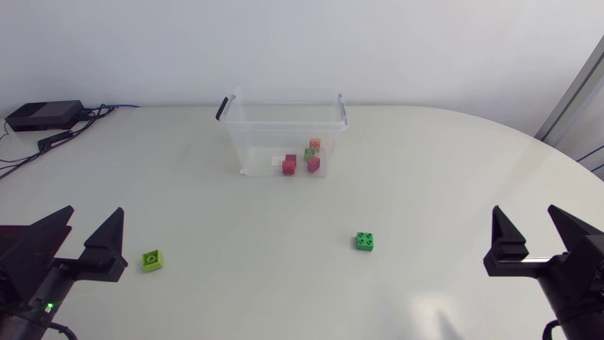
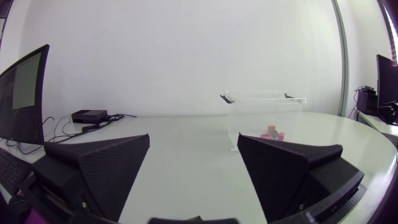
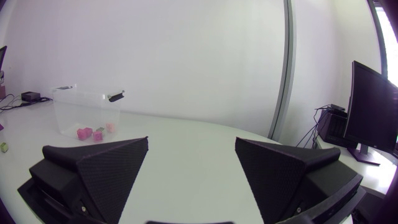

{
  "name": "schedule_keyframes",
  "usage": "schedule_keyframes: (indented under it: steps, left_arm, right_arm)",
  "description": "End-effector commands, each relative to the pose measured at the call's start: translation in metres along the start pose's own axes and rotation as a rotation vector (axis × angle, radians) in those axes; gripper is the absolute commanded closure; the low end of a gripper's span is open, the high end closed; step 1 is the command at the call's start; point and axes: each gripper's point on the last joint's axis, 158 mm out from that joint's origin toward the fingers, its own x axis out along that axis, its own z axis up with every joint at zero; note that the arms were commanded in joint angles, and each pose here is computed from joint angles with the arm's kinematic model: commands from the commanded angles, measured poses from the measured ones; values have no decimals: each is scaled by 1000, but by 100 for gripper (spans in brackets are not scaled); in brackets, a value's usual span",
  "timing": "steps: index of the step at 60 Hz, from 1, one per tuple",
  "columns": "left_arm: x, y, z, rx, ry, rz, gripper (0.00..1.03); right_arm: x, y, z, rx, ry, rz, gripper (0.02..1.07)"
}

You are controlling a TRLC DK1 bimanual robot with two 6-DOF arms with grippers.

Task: Place the duplo bricks in the container

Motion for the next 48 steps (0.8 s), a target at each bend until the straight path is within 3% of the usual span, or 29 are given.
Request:
schedule_keyframes:
  steps: [1,26,30,34,37,41,45,46,48]
  left_arm:
    - [0,-1,-5,-12,1,-2,4]
    - [0,-5,-3,-21,-6,-19,4]
    - [-2,-8,13,-24,-46,-30,4]
    - [-6,-8,54,-31,-116,-32,5]
    - [5,2,74,-55,-70,8,5]
    - [39,-1,80,-72,141,-17,4]
    - [65,4,79,-70,258,-19,4]
    - [85,14,69,-30,371,-20,5]
    - [105,16,71,83,405,-41,11]
  right_arm:
    - [1,5,-10,19,19,18,6]
    - [1,8,-10,17,22,32,6]
    - [0,13,-5,12,1,54,6]
    - [-1,16,13,24,-31,68,6]
    - [2,13,27,53,-28,63,6]
    - [25,19,36,116,100,96,6]
    - [49,18,37,168,227,96,6]
    - [60,17,26,179,334,105,6]
    - [73,16,16,185,440,105,6]
